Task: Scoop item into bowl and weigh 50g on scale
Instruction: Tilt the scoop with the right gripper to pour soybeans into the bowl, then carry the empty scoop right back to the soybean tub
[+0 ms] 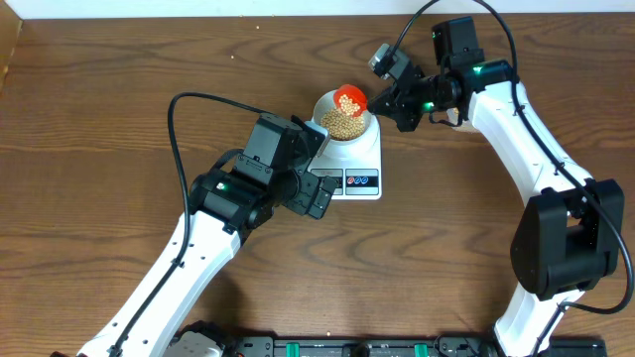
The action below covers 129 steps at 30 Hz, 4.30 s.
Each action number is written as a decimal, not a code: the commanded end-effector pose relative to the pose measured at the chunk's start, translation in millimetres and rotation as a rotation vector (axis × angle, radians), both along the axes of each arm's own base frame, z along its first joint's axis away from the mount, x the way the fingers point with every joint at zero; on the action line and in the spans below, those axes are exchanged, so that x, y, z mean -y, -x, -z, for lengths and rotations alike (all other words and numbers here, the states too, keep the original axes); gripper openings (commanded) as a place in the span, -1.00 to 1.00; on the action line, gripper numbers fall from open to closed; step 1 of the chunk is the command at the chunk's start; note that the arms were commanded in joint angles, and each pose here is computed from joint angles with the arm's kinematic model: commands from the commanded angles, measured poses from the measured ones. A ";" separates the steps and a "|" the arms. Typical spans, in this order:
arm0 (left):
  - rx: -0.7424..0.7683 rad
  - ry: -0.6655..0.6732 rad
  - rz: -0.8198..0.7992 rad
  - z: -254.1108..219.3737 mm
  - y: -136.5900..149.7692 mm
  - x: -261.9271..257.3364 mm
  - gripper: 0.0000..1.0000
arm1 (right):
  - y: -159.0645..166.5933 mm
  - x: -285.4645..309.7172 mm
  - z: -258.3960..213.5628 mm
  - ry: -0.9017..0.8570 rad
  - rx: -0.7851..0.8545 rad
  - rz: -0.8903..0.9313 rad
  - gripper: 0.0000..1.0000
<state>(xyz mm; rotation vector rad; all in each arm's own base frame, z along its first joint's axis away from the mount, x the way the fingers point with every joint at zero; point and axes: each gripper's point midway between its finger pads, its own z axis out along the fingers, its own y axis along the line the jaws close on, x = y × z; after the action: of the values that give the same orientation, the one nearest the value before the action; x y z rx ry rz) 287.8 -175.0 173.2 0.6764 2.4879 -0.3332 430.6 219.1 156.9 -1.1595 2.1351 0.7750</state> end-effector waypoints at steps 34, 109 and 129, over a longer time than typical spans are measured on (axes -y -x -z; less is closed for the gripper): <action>0.000 -0.016 -0.005 3.1 0.2 -3.7 0.98 | -3.5 4.5 -11.6 0.054 0.120 -0.051 -0.97; 0.000 -0.016 -0.005 3.1 0.2 -3.7 0.99 | -29.6 100.0 -114.2 -0.662 -0.276 0.195 -0.98; 0.000 -0.016 -0.005 3.1 0.2 -3.7 0.99 | -46.9 192.3 -42.6 -0.374 -0.309 0.634 -0.97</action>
<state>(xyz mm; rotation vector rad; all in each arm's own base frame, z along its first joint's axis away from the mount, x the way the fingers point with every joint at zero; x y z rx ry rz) 287.6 -174.9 173.1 0.6765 2.4886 -0.3330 475.1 42.8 207.1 -0.1129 2.2101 1.2506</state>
